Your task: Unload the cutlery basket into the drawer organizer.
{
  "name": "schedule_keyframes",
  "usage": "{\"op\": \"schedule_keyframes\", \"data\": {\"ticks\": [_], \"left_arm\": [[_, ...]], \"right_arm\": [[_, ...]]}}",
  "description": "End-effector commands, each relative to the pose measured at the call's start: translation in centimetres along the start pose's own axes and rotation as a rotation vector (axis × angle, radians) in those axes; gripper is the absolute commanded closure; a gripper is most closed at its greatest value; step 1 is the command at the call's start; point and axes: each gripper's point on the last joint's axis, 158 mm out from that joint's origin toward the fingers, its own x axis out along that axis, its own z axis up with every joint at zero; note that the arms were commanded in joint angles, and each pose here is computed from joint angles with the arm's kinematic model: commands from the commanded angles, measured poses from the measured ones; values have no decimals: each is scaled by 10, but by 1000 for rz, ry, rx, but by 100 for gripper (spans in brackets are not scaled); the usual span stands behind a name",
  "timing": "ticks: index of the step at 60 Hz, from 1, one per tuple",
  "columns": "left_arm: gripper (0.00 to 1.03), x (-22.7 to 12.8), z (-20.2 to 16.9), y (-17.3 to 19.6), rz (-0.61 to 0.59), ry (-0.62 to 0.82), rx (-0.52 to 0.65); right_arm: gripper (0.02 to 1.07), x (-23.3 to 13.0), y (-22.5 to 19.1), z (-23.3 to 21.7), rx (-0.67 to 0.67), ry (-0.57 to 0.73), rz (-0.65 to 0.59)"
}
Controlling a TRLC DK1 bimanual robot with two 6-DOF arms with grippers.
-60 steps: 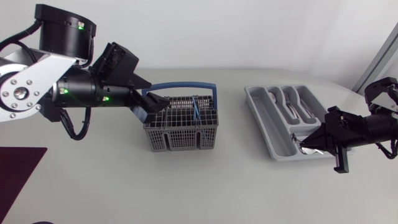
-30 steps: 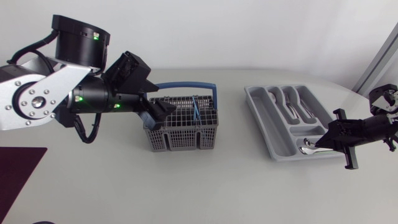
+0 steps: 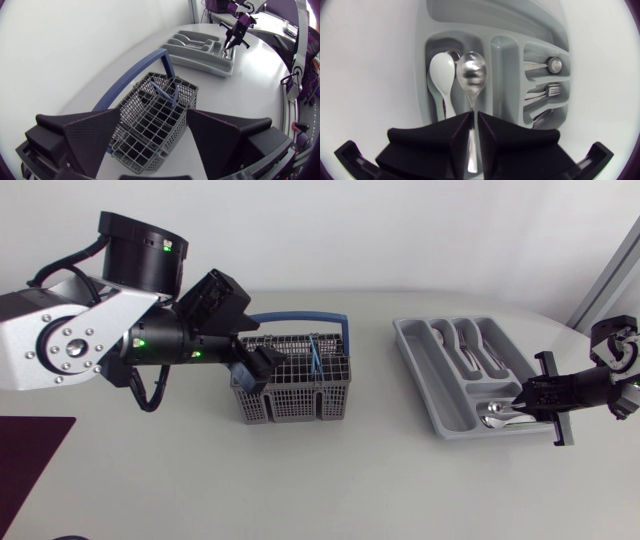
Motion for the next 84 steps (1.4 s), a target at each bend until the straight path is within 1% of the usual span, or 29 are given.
{"op": "schedule_keyframes", "data": {"ticks": [1,5,7,10,11,12,22,29,34,46,53,61,65,70,72,80,84], "left_arm": [[6,8,-12,-5,-12,26,16],[6,8,-13,-6,-13,27,15],[6,8,-13,-5,-12,28,18],[6,7,-13,-6,-11,27,24],[5,7,-13,-6,-11,27,26],[5,7,-13,-5,-9,26,27],[5,6,-11,-7,-11,21,41],[5,7,-10,-11,-22,16,50],[5,8,-10,-17,-54,7,49],[5,17,-12,-26,-82,-8,55],[6,24,-10,-32,-87,-50,72],[6,36,-7,-39,-105,-80,87],[8,42,-4,-42,-114,-97,96],[10,47,-1,-44,-120,-111,102],[12,49,0,-44,-121,-116,110],[12,58,0,-43,-117,-124,117],[19,62,1,-42,-114,-131,120]], "right_arm": [[50,8,15,6,-32,-7,26],[41,5,15,8,-30,-7,18],[34,1,13,9,-25,-5,8],[15,-6,9,10,-14,0,-8],[7,-9,7,11,-11,0,-14],[5,-12,4,11,-6,2,-22],[6,-52,-11,43,62,-77,-85],[6,-73,-17,68,139,-145,-108],[6,-82,-14,87,209,-189,-81],[6,-93,0,132,391,-335,9],[6,-106,9,156,441,-432,22],[6,-112,19,174,472,-509,37],[6,-111,28,182,474,-534,60],[7,-110,38,190,468,-550,80],[7,-110,41,192,465,-553,84],[7,-111,50,201,453,-575,96],[7,-110,52,204,447,-581,104]]}}
